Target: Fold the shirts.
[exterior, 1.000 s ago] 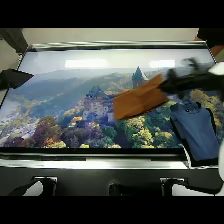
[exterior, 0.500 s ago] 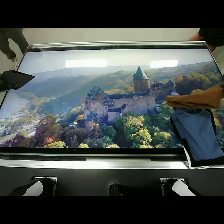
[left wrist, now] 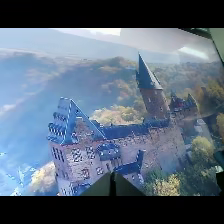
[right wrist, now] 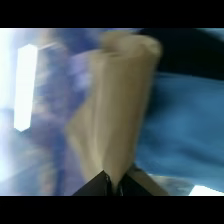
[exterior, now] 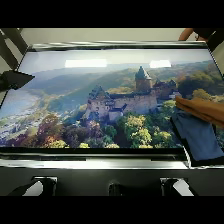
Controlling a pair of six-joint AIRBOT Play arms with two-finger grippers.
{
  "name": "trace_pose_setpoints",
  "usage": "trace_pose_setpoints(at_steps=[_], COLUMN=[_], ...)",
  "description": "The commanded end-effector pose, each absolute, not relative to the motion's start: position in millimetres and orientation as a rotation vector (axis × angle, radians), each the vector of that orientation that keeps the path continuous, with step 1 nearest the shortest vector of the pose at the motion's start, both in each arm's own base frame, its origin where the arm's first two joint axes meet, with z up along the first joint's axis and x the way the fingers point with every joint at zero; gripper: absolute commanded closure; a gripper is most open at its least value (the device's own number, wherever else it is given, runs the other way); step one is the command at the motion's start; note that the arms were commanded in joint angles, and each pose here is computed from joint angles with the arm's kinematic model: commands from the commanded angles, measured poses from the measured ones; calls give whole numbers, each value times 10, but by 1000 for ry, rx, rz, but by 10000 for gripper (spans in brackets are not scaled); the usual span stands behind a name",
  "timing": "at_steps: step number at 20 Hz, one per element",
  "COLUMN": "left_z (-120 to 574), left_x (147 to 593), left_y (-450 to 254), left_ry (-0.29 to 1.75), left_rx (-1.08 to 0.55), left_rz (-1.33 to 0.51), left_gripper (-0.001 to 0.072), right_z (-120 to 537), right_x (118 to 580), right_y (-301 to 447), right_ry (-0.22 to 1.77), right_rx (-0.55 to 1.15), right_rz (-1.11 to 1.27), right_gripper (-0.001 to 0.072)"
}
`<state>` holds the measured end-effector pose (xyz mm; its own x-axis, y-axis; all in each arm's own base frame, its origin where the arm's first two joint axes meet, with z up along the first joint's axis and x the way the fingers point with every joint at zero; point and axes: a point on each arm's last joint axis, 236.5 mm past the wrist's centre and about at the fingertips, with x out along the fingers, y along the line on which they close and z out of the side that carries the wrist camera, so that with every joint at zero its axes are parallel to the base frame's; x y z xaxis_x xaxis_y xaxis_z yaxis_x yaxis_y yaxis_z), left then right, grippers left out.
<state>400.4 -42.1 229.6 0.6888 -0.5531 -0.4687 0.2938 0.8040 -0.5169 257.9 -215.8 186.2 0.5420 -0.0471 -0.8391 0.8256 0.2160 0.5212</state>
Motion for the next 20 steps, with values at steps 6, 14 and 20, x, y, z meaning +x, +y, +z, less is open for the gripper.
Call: trace_pose_setpoints(at_steps=[6,14,20], left_z=[2293,2804,2749], left_x=[3991,4096,4447], left_y=[-514,-565,228], left_ry=[662,533,551], left_rx=[-421,-346,6], left_rz=[-512,-498,70], left_gripper=[678,682,682], right_z=[93,1670,2858], right_x=[1334,2212,4017], right_y=[-1673,-2863,-1302], right_ry=[1210,584,430], right_rx=[1239,770,401], right_rz=[-1052,-921,-236], right_gripper=[661,115,147])
